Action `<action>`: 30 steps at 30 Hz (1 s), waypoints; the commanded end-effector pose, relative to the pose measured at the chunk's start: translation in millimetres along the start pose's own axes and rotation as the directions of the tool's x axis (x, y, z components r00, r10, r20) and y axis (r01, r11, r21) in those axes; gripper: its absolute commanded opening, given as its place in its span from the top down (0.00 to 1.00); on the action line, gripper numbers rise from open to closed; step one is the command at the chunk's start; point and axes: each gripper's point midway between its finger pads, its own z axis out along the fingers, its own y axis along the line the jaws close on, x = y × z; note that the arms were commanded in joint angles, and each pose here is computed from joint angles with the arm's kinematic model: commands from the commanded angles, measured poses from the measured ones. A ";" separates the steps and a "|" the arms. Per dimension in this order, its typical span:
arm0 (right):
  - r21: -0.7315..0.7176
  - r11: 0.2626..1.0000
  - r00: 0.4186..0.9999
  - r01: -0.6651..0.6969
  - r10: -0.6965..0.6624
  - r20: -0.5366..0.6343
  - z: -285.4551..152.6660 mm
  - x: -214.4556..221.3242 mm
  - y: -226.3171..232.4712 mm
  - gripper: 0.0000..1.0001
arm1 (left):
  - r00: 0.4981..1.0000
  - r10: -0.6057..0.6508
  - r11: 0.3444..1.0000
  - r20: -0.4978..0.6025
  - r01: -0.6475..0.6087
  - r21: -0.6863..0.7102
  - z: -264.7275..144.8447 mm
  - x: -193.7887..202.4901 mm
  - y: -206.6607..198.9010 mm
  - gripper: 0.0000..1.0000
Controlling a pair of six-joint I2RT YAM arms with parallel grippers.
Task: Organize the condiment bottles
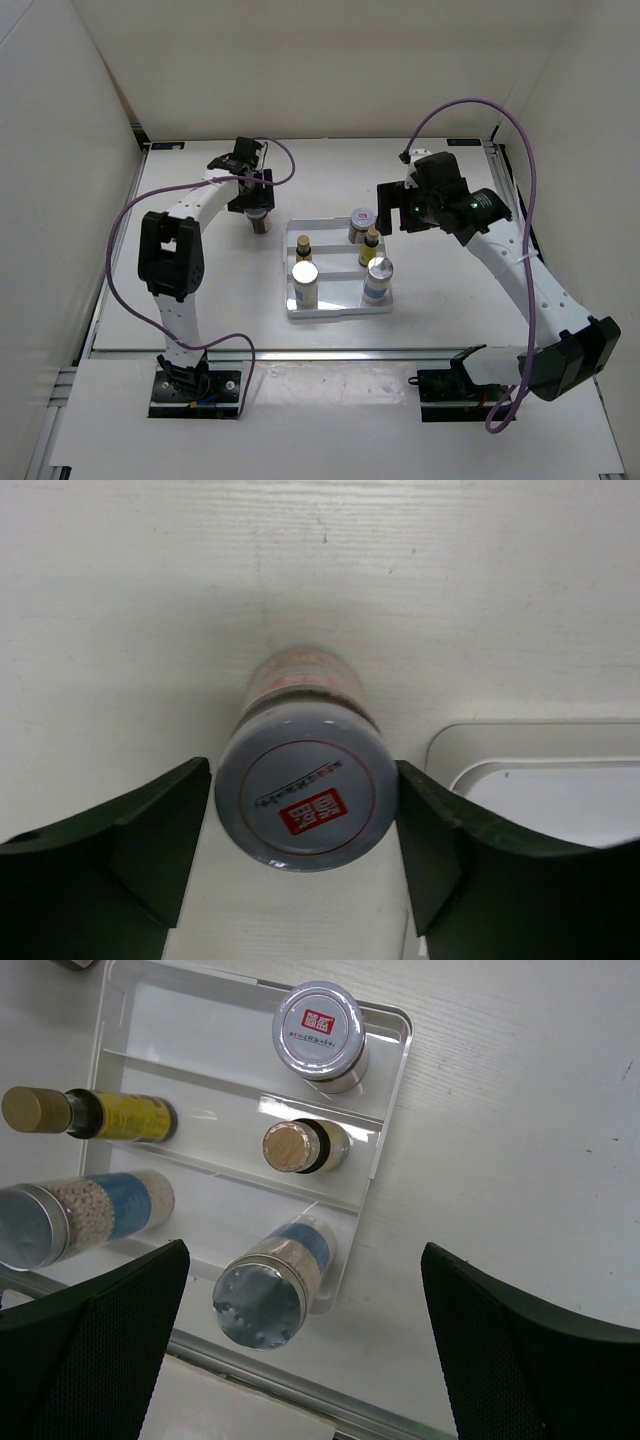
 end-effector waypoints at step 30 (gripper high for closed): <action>0.010 1.000 1.000 -0.002 0.002 0.025 -28.1 15.1 -6.7 0.00 | 0.971 0.118 0.938 0.208 -0.178 0.297 -125.5 -14.2 -136.9 0.67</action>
